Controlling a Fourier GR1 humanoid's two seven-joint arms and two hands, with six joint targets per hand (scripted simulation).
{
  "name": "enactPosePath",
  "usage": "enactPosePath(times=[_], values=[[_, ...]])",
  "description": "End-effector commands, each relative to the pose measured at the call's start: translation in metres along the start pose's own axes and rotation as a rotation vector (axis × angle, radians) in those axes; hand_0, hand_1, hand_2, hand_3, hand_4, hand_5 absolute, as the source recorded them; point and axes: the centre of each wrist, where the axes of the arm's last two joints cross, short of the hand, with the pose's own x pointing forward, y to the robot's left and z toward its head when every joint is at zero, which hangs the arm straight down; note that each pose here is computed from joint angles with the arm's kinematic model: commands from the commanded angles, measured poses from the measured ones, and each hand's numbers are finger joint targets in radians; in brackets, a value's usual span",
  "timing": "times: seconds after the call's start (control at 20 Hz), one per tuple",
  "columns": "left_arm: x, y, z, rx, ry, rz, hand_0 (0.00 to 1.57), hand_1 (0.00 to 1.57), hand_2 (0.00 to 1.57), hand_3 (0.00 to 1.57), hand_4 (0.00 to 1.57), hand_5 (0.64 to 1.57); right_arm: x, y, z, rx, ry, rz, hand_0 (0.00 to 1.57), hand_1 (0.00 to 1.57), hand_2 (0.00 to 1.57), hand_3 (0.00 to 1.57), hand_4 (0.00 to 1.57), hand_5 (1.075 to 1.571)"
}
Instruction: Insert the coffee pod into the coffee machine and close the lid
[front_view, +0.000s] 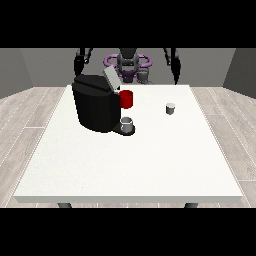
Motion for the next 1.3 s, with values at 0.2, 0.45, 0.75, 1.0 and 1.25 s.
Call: enactPosePath(times=[0.2, 0.45, 0.75, 1.0, 1.25], values=[[-0.010, 0.023, -0.004, -0.051, -0.155, 0.079, 0.00, 0.00, 0.00, 0.00, 0.31, 1.571, 0.003, -0.003, 0.002, 0.055, 0.068, -0.040, 0.00, 0.00, 0.00, 0.00, 0.13, 1.571], [0.011, 0.049, -0.015, -0.092, -0.182, -0.114, 0.00, 0.00, 0.00, 0.00, 0.00, 1.571, -0.012, 0.007, 0.002, -0.149, -0.061, -0.098, 0.00, 0.00, 0.00, 0.00, 0.09, 1.571], [0.027, 0.090, -0.046, -0.086, -0.089, -0.155, 0.00, 0.00, 0.00, 0.00, 0.00, 1.571, -0.015, 0.018, 0.002, -0.101, -0.099, -0.129, 0.00, 0.00, 0.00, 0.00, 0.17, 1.571], [0.036, 0.112, -0.076, -0.025, -0.063, -0.194, 0.00, 0.00, 0.00, 0.00, 0.00, 1.571, 0.022, 0.018, -0.017, -0.022, -0.159, -0.149, 0.00, 0.00, 0.00, 0.00, 0.17, 1.571], [-0.002, 0.095, -0.080, -0.062, 0.043, -0.198, 0.00, 0.00, 0.00, 0.00, 0.00, 1.571, 0.010, 0.045, -0.010, -0.052, -0.145, -0.140, 0.00, 0.00, 0.00, 0.00, 0.23, 1.571]])
